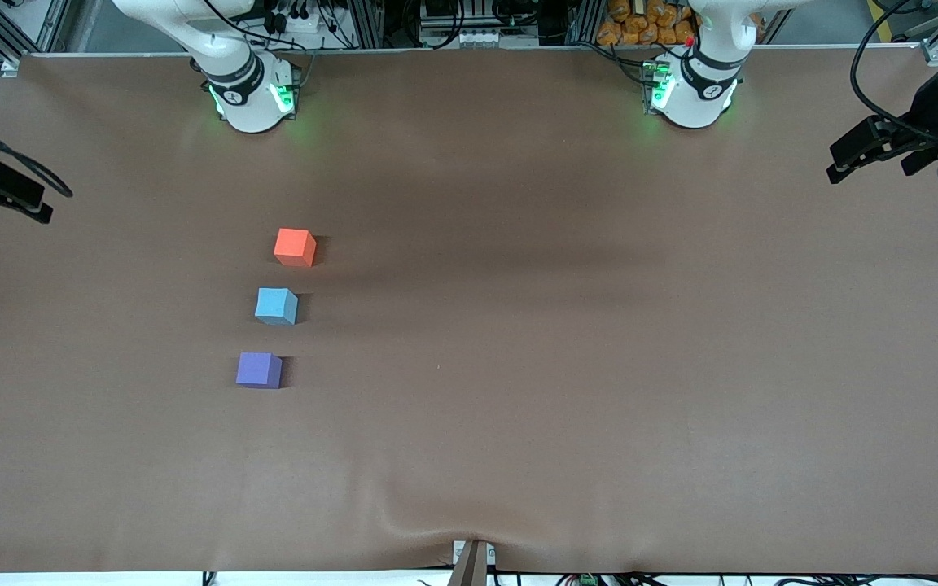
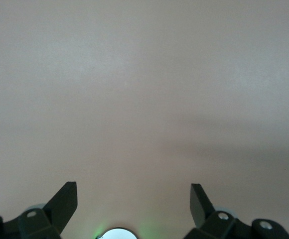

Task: Place blue block between orange and purple blocks

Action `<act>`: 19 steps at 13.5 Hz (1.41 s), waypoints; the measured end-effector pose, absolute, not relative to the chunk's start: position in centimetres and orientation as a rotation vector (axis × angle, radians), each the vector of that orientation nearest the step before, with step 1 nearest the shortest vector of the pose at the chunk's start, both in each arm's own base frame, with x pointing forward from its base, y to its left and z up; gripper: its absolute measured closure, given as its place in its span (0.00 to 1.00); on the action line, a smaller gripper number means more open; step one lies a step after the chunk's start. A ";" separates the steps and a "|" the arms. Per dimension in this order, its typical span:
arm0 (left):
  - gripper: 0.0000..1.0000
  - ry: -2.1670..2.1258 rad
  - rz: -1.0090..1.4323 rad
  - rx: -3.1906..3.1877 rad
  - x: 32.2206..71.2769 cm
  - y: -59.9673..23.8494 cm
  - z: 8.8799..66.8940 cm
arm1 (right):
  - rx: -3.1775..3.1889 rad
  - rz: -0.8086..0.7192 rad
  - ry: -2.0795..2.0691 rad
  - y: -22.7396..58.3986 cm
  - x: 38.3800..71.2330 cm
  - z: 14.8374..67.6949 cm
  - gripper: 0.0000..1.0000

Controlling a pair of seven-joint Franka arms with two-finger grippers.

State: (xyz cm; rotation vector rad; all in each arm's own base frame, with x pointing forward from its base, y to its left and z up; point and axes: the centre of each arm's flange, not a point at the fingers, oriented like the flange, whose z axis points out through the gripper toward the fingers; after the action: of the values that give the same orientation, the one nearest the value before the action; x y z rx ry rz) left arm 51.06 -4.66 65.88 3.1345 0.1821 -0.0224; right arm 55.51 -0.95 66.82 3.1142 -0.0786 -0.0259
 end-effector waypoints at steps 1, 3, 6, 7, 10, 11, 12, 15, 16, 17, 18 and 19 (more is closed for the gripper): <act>0.00 0.184 -0.022 3.134 51.1 -4.6 65.9 | 3.116 -0.022 -0.078 -1.2 54.8 65.9 0.00; 0.00 0.185 -0.022 3.134 51.1 -4.6 65.9 | 3.120 -0.029 -0.049 -1.5 53.9 64.6 0.00; 0.00 0.186 -0.030 3.135 51.0 -4.5 65.8 | 3.121 -0.012 -0.018 -2.6 54.0 64.3 0.00; 0.00 0.186 -0.037 3.135 51.0 -4.5 65.8 | 3.121 0.000 -0.027 -3.1 54.0 64.6 0.00; 0.00 0.186 -0.053 3.136 50.9 -4.5 65.7 | 3.120 0.013 -0.021 -3.9 54.0 65.0 0.00; 0.00 0.186 -0.056 3.136 50.9 -4.5 65.7 | 3.120 0.014 -0.012 -3.9 54.0 65.0 0.00; 0.00 0.186 -0.064 3.137 50.8 -4.5 65.6 | 3.120 0.014 -0.006 -3.9 54.0 65.0 0.00; 0.00 0.185 -0.076 3.138 50.7 -4.5 65.6 | 3.120 0.014 0.000 -3.9 54.0 65.0 0.00; 0.00 0.185 -0.077 3.138 50.7 -4.5 65.6 | 3.120 0.014 0.003 -3.8 54.0 65.0 0.00; 0.00 0.183 -0.078 3.138 50.7 -4.5 65.6 | 3.120 0.014 0.004 -3.8 54.0 65.0 0.00; 0.00 0.169 -0.079 3.139 50.7 -4.5 65.6 | 3.120 0.014 0.006 -3.8 54.0 65.0 0.00; 0.00 0.151 -0.081 3.139 50.7 -4.5 65.5 | 3.120 0.014 0.007 -3.8 54.0 65.0 0.00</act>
State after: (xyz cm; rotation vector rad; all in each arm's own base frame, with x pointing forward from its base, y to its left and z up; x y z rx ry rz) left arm 50.67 -4.50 65.54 3.1394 0.1513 -0.0808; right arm 54.04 -3.80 64.99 3.1197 0.0066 0.0141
